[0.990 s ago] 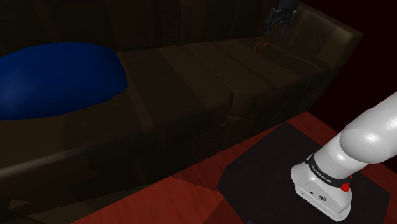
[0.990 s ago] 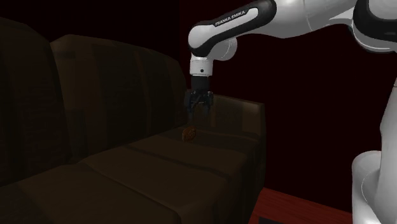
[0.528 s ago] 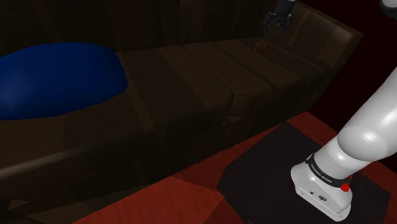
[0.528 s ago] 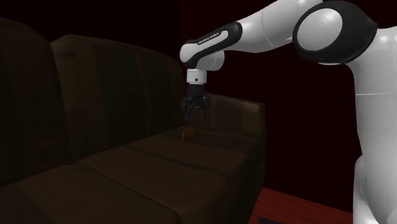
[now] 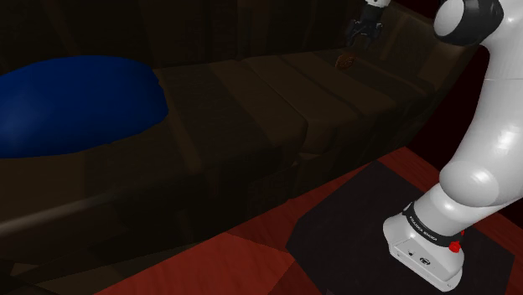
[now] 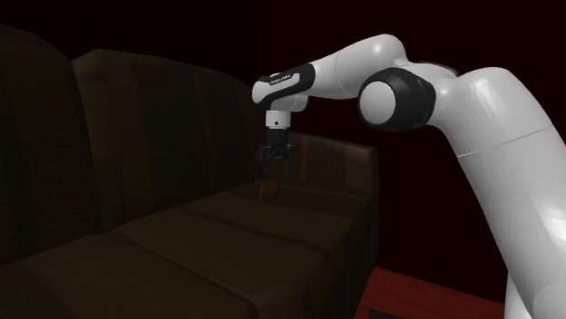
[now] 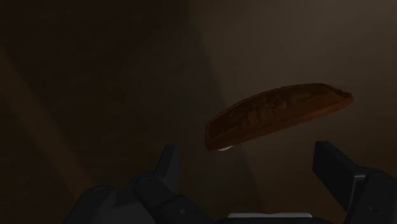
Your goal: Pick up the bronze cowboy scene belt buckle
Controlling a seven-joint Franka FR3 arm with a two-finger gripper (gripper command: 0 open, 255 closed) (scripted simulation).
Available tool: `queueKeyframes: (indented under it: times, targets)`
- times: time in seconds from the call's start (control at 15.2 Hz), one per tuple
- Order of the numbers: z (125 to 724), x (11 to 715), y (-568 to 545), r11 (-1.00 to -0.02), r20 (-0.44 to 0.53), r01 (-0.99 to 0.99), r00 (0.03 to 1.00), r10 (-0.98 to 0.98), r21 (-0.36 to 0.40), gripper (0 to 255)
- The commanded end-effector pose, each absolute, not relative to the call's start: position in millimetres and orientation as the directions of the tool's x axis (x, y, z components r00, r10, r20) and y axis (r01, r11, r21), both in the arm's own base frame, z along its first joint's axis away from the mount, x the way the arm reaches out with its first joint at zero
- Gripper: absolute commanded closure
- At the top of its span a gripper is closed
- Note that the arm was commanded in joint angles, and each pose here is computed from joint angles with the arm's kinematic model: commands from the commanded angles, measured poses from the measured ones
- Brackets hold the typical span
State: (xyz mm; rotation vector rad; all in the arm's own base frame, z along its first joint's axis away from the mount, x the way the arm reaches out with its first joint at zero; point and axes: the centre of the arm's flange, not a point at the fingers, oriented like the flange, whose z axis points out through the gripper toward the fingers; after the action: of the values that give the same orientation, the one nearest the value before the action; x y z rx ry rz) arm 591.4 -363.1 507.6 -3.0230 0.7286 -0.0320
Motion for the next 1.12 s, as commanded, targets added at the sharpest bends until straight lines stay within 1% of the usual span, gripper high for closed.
queueKeyframes:
  times: [0.0, 0.4, 0.53, 0.59, 1.06]
  targets:
    - [500.6, 595.3, -370.3, -0.887, 0.012, -0.46, 0.888, -0.461, -0.037, 0]
    - [465.9, 595.3, -370.3, -0.887, 0.012, -0.46, 0.888, -0.461, -0.037, 0]
    - [465.9, 595.2, -370.3, -0.887, 0.012, -0.46, 0.888, -0.461, -0.037, 0]
    - [466.1, 595.7, -370.3, -0.887, 0.012, -0.46, 0.888, -0.461, -0.037, 255]
    - [466.2, 595.9, -370.2, -0.887, 0.012, -0.46, 0.888, -0.461, -0.037, 255]
